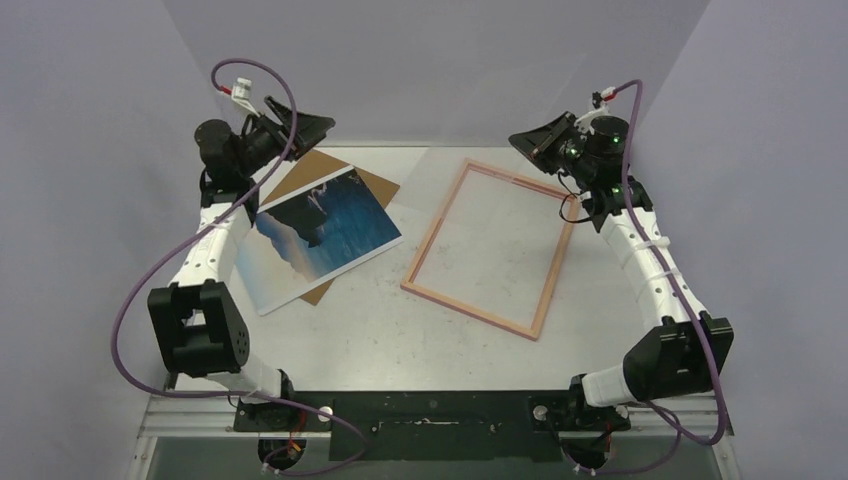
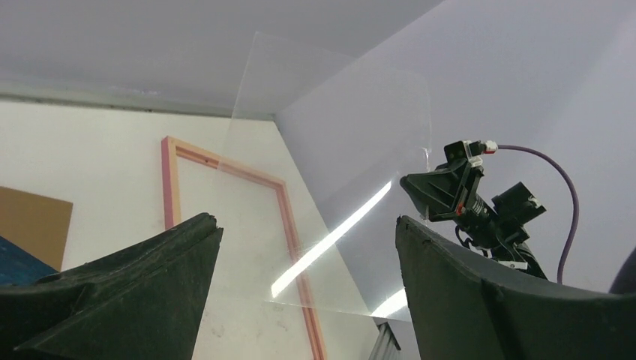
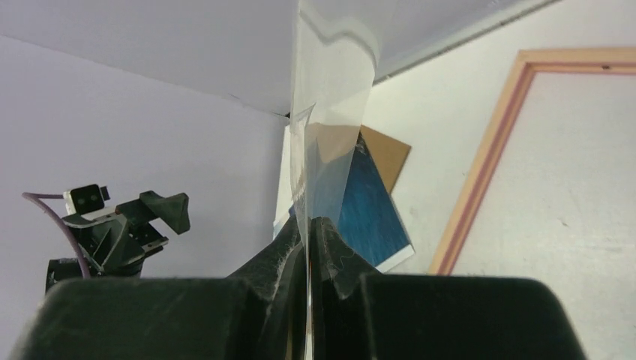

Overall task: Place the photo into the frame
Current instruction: Pick up the photo frame item at the center of the board, then place the photo frame item in the photo frame.

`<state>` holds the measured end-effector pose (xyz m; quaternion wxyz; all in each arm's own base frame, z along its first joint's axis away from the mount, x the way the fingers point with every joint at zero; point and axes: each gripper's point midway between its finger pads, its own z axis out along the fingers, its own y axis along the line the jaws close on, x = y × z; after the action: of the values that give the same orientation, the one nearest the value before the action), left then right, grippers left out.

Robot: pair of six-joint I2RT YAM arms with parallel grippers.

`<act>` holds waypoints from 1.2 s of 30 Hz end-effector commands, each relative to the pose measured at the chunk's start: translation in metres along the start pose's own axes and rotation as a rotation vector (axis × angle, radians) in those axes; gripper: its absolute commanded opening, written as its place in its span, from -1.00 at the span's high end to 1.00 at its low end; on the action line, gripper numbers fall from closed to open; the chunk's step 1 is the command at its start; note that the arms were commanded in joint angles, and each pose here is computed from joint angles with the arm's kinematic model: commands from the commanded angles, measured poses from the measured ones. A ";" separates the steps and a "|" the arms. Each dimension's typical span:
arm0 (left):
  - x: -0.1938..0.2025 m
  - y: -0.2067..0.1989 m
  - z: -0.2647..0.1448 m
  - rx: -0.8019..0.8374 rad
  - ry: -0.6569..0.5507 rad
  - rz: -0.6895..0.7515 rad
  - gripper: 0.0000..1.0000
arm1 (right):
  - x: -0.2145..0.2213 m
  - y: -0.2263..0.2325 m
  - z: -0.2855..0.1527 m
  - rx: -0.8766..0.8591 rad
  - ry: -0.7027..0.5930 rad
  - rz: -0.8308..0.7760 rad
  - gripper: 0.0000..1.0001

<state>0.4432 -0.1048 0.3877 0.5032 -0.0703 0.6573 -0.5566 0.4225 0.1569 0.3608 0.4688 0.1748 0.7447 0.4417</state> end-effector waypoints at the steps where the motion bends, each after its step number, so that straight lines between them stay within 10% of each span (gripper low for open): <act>1: 0.057 0.061 0.019 -0.109 0.164 -0.086 -0.70 | 0.012 -0.026 0.009 0.046 0.057 0.060 1.00; 36: 0.263 0.200 0.062 -0.342 0.682 -0.144 -0.35 | 0.105 -0.217 -0.038 0.282 0.310 0.200 1.00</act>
<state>0.4493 -0.2462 0.0805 0.1919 -0.0331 0.8569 -0.4774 0.3709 0.0888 0.1264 0.2659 0.2913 0.8304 0.3934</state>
